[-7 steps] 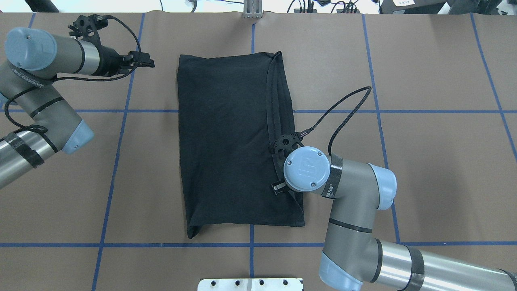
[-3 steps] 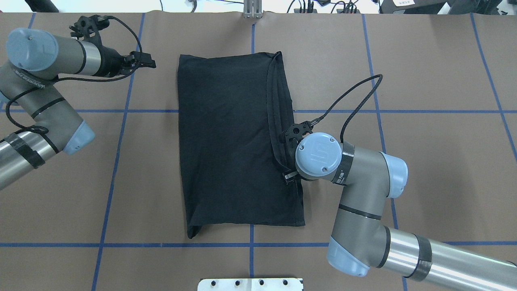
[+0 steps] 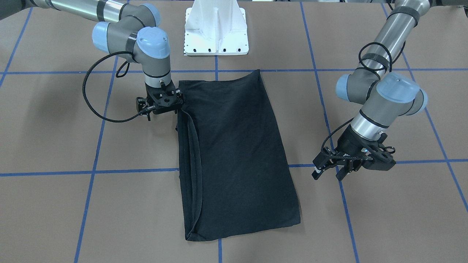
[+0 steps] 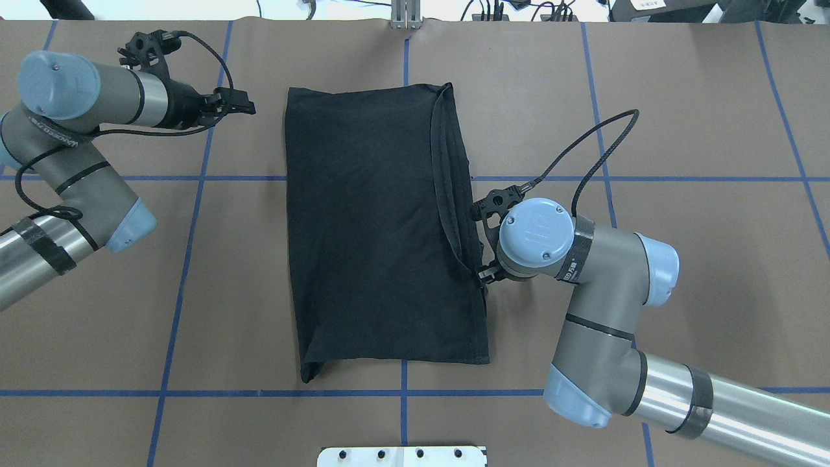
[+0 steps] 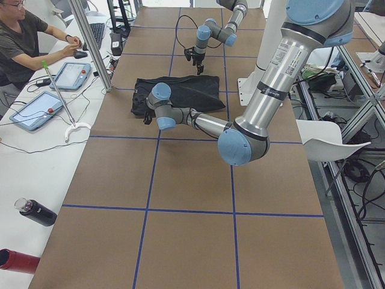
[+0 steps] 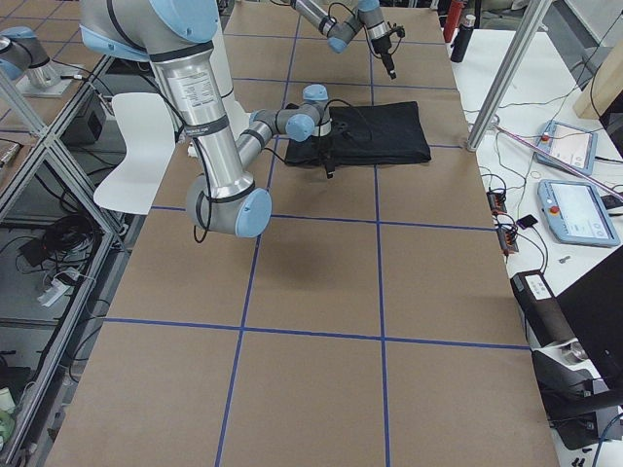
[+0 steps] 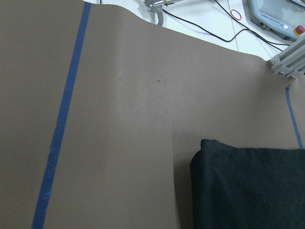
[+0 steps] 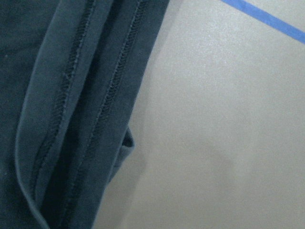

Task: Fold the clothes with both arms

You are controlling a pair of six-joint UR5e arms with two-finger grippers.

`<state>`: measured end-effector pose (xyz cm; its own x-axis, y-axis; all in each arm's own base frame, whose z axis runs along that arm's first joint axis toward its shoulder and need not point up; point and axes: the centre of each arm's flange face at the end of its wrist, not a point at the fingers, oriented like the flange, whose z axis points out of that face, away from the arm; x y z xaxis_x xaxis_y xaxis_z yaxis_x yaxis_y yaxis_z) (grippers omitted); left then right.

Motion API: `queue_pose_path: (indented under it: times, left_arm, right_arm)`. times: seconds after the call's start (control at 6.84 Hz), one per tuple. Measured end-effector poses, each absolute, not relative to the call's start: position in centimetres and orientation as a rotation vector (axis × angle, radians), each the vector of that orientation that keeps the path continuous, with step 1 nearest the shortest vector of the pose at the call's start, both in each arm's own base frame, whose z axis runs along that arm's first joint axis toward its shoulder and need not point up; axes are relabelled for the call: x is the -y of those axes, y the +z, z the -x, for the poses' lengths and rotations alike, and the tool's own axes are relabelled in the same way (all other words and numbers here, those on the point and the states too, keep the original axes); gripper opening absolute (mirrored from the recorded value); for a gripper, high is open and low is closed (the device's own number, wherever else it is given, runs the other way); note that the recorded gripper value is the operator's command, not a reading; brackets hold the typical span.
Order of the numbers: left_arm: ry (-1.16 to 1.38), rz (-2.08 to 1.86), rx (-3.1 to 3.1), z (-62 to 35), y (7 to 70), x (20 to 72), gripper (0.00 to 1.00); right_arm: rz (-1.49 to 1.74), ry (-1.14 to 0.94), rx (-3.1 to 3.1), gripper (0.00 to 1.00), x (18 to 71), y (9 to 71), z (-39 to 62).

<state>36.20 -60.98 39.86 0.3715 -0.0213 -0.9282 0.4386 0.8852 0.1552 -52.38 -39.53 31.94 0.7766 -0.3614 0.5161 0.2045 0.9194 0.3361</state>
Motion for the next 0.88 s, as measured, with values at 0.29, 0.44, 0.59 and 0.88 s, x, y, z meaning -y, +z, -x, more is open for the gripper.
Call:
queue_pose_path:
  times: [0.29, 0.44, 0.59, 0.88]
  left_arm:
    - [-0.305, -0.411, -1.158, -36.3, 39.9, 61.0, 1.00]
    - [-0.304, -0.411, -1.158, -36.3, 39.9, 61.0, 1.00]
    - [-0.304, -0.410, -1.157, -36.3, 40.0, 61.0, 1.00]
    - [-0.303, -0.410, -1.155, -36.3, 40.1, 61.0, 1.00]
  right_arm:
    - [-0.262, -0.292, 0.651, 1.00, 40.9, 30.5, 50.7]
    - [-0.270, -0.285, 0.673, 1.00, 41.6, 29.0, 50.5]
    - [-0.285, -0.282, 0.692, 1.00, 42.3, 27.0, 51.1]
    - [-0.294, -0.275, 0.705, 1.00, 44.2, 23.7, 54.2]
